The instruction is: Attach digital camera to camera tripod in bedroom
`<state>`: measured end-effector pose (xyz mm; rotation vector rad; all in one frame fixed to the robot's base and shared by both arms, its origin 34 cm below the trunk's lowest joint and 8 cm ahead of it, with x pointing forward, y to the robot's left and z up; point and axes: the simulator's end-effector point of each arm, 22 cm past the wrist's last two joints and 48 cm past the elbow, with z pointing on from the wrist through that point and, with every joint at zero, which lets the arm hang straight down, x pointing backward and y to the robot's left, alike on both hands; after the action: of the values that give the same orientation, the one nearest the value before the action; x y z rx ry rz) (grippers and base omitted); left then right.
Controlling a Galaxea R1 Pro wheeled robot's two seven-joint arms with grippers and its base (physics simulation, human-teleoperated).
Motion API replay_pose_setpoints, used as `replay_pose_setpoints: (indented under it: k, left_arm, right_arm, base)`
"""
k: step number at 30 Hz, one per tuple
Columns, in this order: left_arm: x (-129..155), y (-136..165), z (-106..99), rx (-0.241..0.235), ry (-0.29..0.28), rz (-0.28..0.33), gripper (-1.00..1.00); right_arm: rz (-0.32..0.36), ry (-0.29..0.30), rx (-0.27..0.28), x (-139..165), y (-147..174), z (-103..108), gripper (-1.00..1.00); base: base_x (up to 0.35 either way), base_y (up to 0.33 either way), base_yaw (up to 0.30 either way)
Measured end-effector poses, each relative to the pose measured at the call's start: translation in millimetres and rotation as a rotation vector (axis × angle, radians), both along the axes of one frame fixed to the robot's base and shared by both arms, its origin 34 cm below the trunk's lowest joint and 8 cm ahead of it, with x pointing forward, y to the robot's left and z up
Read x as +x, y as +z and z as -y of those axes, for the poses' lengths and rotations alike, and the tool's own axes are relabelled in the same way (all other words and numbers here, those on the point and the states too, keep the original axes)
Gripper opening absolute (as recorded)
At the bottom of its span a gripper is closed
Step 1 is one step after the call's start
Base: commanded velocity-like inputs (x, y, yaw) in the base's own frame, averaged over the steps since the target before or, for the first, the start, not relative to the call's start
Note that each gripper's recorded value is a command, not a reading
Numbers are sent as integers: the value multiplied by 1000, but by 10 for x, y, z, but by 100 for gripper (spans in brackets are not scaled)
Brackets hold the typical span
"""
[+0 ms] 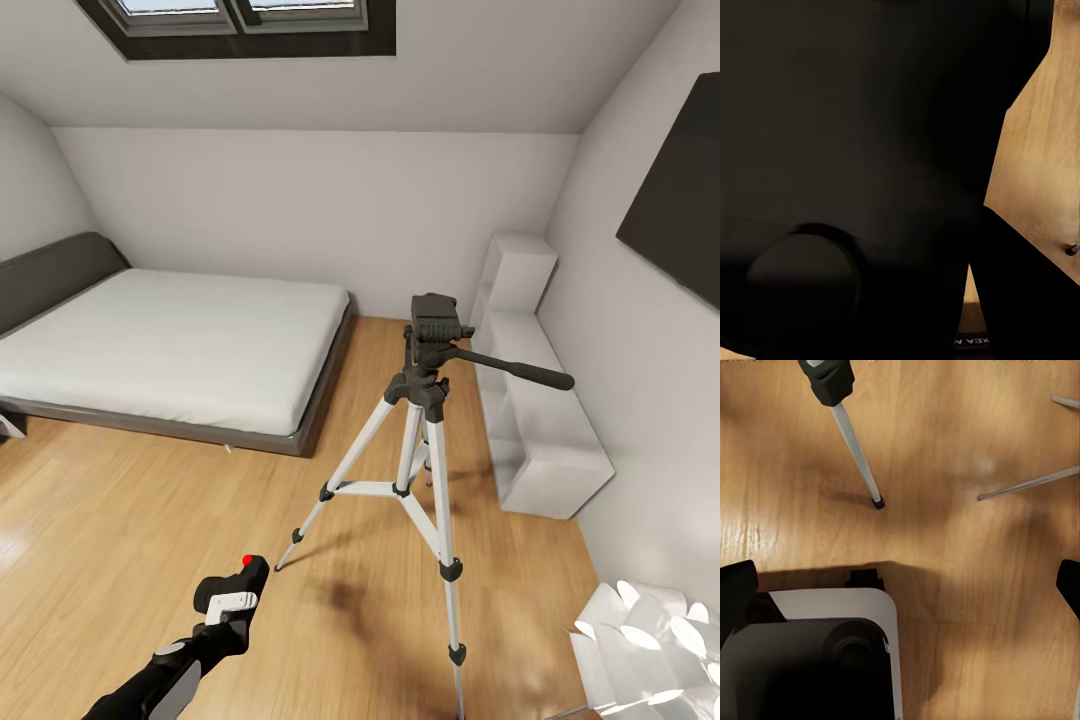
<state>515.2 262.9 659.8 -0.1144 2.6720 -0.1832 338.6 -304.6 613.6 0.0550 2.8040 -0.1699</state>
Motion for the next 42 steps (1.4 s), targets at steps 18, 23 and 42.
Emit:
replay_pose_setpoints:
  k: [18,23,42]
  left_arm:
    - [-4,-1,-41,6,0,-1,-100]
    - [-3,-1,-44,5,0,-1,-100]
    - [1,2,-40,3,1,1,-100]
  right_arm:
    - [-21,-10,19,9,-9,-79,100]
    - [-51,-23,-2,-289,-40,-21,100]
    - [-140,-41,-13,-926,-104,13,100]
  base:
    - [0,0,0]
    - [0,0,0]
    - [0,0,0]
